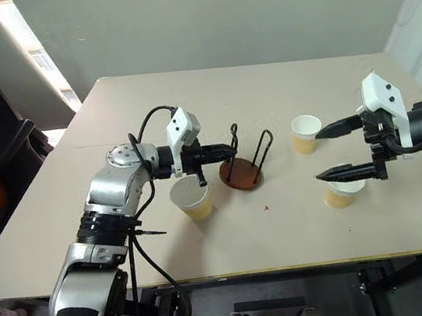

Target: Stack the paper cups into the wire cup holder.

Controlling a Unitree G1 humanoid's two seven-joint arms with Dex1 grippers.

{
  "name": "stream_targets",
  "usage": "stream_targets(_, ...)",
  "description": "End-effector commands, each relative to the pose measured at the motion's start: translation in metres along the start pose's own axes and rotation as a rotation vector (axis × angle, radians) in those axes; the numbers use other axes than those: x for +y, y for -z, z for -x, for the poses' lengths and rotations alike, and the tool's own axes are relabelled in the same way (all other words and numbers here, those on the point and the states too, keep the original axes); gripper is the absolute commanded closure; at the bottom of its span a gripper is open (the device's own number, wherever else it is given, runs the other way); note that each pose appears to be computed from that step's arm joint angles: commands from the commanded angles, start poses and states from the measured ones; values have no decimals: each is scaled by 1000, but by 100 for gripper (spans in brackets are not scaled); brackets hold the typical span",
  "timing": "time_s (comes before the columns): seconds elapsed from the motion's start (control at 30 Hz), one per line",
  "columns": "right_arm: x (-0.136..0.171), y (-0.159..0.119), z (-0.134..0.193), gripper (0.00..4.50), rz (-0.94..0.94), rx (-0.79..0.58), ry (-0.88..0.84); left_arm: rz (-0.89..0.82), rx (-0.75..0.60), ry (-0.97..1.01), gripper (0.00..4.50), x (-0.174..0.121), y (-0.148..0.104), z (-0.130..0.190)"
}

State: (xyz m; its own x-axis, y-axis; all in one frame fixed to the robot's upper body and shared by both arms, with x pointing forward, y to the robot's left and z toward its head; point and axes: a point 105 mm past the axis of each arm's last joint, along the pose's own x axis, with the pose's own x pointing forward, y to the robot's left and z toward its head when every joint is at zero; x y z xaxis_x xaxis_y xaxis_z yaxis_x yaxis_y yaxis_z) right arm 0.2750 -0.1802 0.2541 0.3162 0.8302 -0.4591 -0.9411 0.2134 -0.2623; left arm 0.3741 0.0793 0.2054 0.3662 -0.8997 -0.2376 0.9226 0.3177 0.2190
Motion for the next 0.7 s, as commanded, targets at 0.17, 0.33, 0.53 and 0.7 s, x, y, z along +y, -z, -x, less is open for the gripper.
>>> stream_targets(0.17, 4, -7, 5, 0, 32, -5, 11, 26, -44, 83, 448, -42, -2, -12)
stream_targets(0.33, 1, -7, 4, 0, 35, -2, 16, 52, -22, 139, 448, -63, 2, -16)
stream_targets(0.53, 8, -6, 4, 0, 29, 5, -18, 63, 38, 228, 448, -92, 16, -5)
stream_targets(0.7, 18, -1, 1, 0, 21, 35, -72, 82, 76, 228, 448, -94, 26, 7)
